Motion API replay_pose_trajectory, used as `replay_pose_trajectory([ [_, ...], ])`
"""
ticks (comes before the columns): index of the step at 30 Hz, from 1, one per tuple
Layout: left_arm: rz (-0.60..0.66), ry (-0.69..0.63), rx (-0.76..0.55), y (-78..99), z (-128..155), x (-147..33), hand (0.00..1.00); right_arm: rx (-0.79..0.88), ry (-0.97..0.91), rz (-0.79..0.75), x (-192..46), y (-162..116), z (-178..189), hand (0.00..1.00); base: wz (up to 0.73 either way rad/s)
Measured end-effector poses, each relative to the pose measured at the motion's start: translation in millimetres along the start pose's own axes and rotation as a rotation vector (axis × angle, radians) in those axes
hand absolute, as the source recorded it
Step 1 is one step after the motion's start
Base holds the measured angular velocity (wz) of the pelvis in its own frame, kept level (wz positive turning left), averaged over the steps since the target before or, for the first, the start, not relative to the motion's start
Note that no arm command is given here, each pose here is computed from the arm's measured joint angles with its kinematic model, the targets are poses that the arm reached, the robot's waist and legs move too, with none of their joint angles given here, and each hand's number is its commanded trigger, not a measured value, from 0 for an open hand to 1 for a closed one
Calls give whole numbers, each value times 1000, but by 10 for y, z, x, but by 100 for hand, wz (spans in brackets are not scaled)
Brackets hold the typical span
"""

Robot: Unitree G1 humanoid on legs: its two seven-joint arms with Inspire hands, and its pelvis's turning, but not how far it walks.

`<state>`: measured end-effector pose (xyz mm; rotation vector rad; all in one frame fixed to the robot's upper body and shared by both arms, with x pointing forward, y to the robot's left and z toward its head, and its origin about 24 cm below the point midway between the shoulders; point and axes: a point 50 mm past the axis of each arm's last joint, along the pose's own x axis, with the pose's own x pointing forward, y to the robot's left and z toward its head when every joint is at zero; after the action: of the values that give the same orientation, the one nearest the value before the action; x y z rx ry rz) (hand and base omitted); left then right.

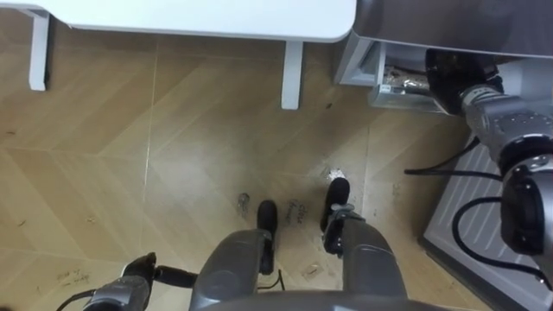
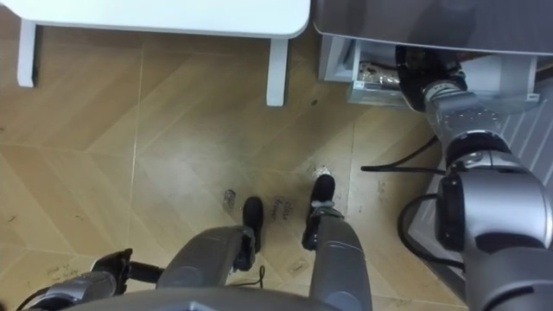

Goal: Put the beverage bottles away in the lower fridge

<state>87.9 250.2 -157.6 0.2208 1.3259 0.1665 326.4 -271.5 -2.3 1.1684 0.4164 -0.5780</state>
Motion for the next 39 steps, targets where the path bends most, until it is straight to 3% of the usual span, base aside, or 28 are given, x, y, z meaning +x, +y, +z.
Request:
replay_pose_trajectory([
  [18,23,-9,0,14,21,-2,0,-49,-8,-28,-4,-98,44,0,0],
  [28,15,-11,29,29,-5,-3,0,-161,-10,-65,-79,-601,129,0,9],
  [36,26,-20,-23,110,-13,-6,0,-432,-51,-133,-171,-810,394,0,4],
  [39,35,-21,-47,141,-51,-10,0,-534,-11,-177,-261,-1113,374,0,0],
])
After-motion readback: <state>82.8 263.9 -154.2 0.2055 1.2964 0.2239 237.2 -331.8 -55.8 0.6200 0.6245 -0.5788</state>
